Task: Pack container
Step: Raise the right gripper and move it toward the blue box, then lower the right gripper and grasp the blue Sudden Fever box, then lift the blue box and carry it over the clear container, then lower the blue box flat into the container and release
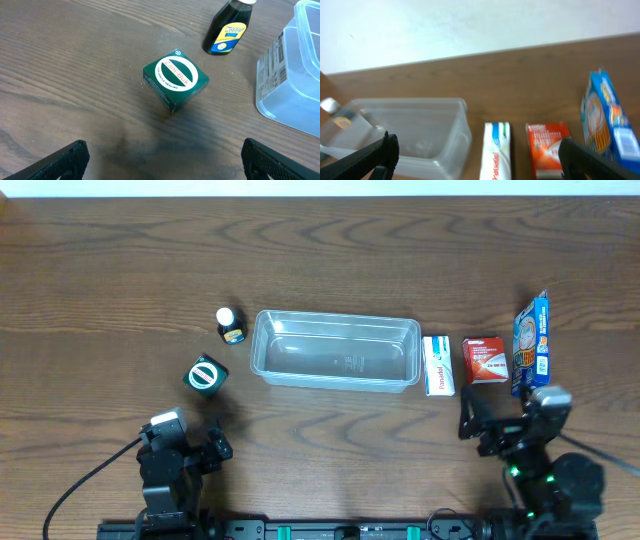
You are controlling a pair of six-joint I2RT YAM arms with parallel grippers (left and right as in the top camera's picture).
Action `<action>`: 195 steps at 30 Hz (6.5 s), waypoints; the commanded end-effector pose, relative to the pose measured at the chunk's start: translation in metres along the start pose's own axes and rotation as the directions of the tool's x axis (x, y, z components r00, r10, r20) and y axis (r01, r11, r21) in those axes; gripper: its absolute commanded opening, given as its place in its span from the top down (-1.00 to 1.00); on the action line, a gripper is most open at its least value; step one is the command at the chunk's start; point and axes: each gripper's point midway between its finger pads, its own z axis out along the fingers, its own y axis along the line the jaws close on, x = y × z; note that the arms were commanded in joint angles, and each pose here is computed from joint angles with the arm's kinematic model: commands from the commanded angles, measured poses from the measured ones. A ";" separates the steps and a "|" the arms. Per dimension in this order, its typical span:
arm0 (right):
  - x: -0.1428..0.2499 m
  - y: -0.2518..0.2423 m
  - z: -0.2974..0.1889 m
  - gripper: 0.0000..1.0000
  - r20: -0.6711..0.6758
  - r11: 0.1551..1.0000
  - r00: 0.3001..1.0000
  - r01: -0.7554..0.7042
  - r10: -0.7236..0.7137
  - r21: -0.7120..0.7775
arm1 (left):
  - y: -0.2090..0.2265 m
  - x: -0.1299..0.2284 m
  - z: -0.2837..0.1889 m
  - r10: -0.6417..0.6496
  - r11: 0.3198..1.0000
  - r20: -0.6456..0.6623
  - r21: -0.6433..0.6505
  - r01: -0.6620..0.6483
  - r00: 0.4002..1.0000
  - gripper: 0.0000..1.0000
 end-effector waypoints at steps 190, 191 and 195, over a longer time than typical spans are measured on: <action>0.096 0.106 0.237 0.98 -0.677 0.852 0.523 0.390 -0.518 -0.350 | 0.002 0.005 0.002 0.005 1.000 -0.013 -0.007 -0.006 1.000 -0.96; 0.098 0.108 0.235 0.98 -0.680 0.851 0.518 0.383 -0.519 -0.359 | 0.002 0.005 0.002 0.005 1.000 -0.013 -0.008 -0.006 1.000 -0.96; 0.098 0.110 0.234 0.97 -0.679 0.851 0.517 0.377 -0.522 -0.367 | 0.002 0.005 0.002 0.005 1.000 -0.013 -0.008 -0.006 1.000 -0.96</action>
